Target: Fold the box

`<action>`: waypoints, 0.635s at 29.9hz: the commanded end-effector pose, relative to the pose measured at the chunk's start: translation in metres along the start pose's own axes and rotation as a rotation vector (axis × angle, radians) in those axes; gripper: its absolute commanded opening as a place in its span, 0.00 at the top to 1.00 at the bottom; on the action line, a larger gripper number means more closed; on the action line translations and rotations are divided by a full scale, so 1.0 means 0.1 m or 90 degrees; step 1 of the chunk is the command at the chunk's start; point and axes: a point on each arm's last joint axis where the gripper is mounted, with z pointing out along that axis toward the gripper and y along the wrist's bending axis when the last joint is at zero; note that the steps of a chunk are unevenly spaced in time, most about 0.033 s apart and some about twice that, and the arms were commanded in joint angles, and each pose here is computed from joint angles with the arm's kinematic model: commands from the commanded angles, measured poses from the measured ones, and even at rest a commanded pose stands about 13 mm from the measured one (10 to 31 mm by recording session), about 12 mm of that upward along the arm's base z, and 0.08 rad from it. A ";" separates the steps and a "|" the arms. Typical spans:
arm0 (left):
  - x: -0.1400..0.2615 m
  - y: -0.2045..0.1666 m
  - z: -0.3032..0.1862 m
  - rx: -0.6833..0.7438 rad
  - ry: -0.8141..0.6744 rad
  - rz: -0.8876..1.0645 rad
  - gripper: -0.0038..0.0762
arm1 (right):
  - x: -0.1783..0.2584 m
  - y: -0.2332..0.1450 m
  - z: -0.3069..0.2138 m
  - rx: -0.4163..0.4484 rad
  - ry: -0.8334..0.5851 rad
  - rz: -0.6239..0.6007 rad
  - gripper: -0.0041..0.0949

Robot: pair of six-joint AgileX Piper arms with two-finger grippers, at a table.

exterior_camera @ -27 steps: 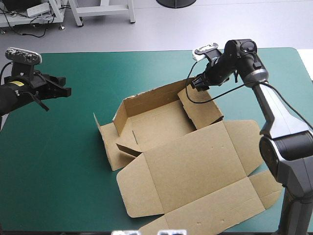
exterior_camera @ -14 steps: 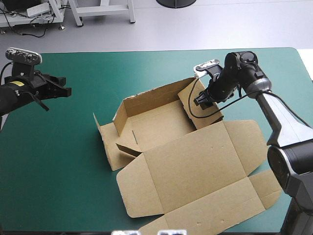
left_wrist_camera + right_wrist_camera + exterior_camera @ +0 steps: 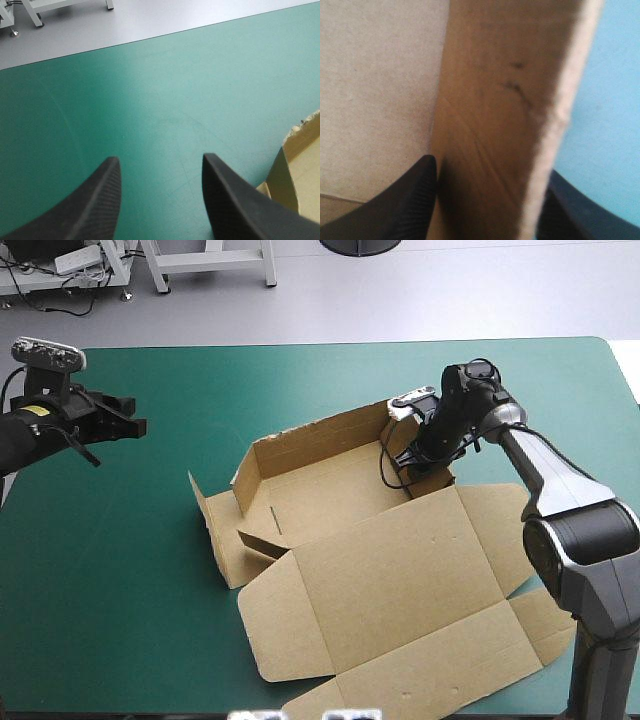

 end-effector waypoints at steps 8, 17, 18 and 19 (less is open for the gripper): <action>-0.14 -0.04 -0.15 0.005 -0.064 -0.018 0.50 | -0.12 0.16 -0.42 -0.008 -0.078 -0.042 0.98; -0.13 0.01 -0.15 -0.032 -0.061 -0.005 0.50 | -0.06 -0.03 -1.41 0.011 -0.262 -0.007 0.98; -0.13 0.02 -0.15 -0.039 -0.061 -0.001 0.50 | 0.00 -0.08 -1.55 0.000 -0.289 0.004 0.98; -0.13 0.04 -0.15 -0.047 -0.062 -0.003 0.50 | 0.07 -0.12 -1.69 -0.009 -0.314 0.012 0.98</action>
